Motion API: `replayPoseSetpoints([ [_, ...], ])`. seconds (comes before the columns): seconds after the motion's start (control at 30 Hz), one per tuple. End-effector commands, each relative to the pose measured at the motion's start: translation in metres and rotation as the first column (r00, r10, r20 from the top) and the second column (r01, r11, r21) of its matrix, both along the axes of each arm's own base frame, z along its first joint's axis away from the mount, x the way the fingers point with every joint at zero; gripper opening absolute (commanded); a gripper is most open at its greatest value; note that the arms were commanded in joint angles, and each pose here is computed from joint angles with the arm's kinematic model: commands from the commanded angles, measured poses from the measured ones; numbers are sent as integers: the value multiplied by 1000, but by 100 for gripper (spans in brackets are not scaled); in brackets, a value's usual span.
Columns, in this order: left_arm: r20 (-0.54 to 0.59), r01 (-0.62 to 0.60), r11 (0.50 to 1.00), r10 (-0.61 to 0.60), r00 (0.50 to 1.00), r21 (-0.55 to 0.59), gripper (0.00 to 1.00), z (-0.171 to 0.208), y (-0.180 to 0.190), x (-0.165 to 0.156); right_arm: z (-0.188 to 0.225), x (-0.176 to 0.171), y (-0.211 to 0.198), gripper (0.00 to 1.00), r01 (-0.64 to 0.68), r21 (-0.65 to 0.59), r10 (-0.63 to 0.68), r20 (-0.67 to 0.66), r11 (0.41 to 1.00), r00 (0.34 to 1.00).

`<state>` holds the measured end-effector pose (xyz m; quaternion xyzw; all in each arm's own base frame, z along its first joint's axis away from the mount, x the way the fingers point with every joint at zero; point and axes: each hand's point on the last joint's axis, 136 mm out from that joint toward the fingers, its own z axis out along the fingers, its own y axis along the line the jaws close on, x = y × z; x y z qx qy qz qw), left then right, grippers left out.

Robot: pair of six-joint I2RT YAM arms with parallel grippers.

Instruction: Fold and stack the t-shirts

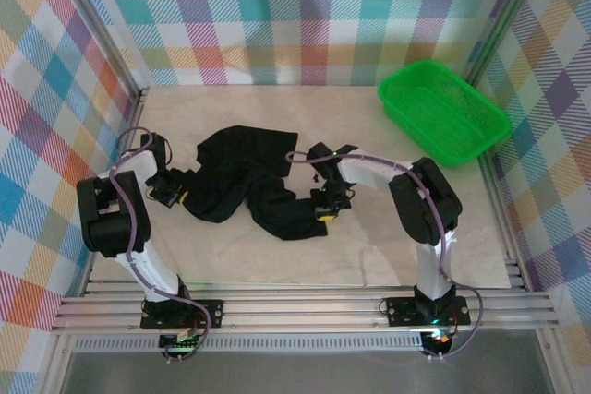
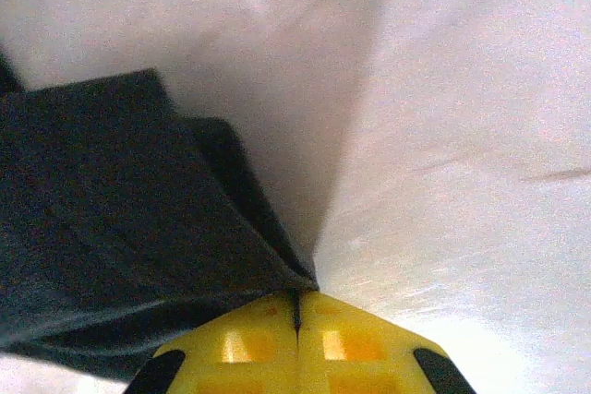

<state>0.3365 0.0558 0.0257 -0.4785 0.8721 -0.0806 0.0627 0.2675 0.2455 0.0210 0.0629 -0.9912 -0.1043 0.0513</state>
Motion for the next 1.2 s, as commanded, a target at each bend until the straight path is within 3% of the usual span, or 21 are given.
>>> replayPoseSetpoints([
  [0.0, 123, 8, 1000, -5, 992, -23, 0, 27, -3, 24, 43, 39, -17, 0, 36, 21, -39, 132, 999, 990],
  [0.2, 358, 10, 999, 2, 934, -33, 0, 110, -11, 40, 113, 95, -42, 0, 110, 86, -131, 289, 990, 948],
  [0.33, 454, -35, 999, 44, 890, -29, 0, 159, -8, 43, 167, 124, -66, 0, 186, 152, -233, 402, 971, 885],
  [0.43, 519, -98, 992, 122, 846, -74, 0, 184, -9, 49, 200, 137, -79, 0, 208, 191, -276, 472, 959, 838],
  [0.53, 565, -137, 987, 160, 809, -82, 0, 206, -13, 46, 213, 134, -77, 0, 198, 219, -281, 466, 955, 839],
  [0.63, 562, -133, 986, 169, 810, -105, 0, 209, -22, 37, 192, 110, -58, 2, 169, 211, -244, 406, 963, 881],
  [0.73, 547, -118, 986, 164, 821, -119, 0, 202, -28, 25, 141, 72, -33, 35, 128, 168, -174, 295, 977, 939],
  [0.83, 534, -117, 988, 153, 832, -101, 0, 200, -28, 12, 88, 46, -21, 55, 76, 106, -98, 220, 991, 971],
  [1.03, 503, -116, 990, 141, 853, -81, 0, 202, -26, 7, 21, 43, -31, 71, -55, -34, 60, 185, 998, 981],
  [1.17, 481, -117, 990, 141, 865, -79, 0, 198, -26, 5, -3, 42, -23, 63, -119, -30, 121, 118, 992, 986],
])
